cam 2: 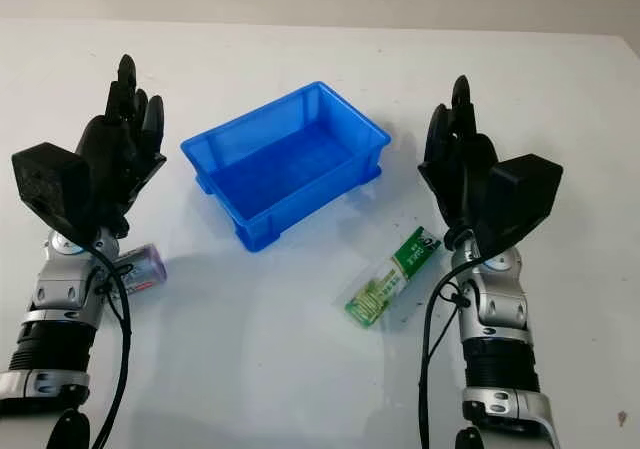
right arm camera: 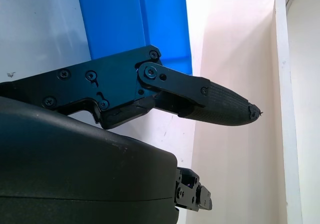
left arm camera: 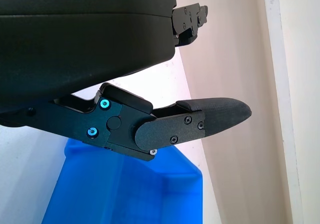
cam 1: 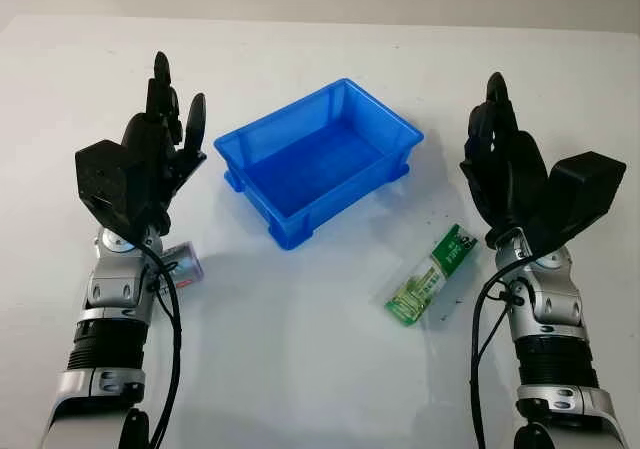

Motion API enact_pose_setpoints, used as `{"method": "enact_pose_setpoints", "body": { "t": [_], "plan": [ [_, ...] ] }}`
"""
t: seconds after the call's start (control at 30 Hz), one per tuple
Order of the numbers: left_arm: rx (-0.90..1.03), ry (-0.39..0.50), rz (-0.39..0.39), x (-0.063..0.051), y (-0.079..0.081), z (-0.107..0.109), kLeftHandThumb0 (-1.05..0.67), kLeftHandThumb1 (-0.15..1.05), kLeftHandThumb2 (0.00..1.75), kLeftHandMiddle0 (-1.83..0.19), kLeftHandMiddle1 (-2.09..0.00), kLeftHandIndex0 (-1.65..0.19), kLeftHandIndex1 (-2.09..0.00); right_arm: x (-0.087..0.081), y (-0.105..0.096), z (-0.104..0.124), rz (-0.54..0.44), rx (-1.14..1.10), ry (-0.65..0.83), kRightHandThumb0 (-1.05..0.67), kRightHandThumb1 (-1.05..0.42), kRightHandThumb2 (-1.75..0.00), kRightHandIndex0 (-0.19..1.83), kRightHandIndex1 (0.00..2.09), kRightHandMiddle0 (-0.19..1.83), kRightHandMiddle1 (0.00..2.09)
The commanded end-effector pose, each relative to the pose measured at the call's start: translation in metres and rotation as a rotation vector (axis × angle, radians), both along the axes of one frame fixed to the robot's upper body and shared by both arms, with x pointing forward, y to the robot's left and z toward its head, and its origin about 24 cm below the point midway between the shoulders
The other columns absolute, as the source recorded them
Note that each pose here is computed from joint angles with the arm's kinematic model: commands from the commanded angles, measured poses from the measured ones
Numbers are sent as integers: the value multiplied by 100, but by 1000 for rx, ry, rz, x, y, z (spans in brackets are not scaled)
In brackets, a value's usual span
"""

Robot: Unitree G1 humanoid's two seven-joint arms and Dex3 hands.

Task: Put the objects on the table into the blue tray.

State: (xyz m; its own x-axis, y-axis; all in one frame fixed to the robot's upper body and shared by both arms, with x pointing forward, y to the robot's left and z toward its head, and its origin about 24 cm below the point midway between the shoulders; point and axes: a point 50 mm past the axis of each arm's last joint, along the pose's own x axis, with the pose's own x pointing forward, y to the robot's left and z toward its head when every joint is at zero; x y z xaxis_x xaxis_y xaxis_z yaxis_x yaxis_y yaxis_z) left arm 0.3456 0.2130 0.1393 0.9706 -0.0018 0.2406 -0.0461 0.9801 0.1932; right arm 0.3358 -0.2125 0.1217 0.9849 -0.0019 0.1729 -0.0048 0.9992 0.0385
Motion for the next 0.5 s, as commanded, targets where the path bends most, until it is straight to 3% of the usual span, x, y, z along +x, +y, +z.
{"method": "enact_pose_setpoints", "body": {
  "t": [0.0, 0.33, 0.47],
  "plan": [
    [7, -1, 1, -4, 1, -2, -80, 105, 61, 19, 0, 19, 0, -3, -1, 1, -2, -8, -11, -78, -105, -71, -19, 0, -19, 0],
    [-4, 9, -4, -1, -1, -2, -80, 105, 61, 19, 0, 19, 0, -3, -2, 5, 17, -17, -19, -79, -105, -69, -19, 0, -19, 0],
    [-11, 4, 3, -2, 2, -2, -77, 105, 63, 19, 0, 19, 0, -14, -10, 28, 92, -102, -89, -77, -105, -50, -19, 0, -18, 1]
  ]
}}
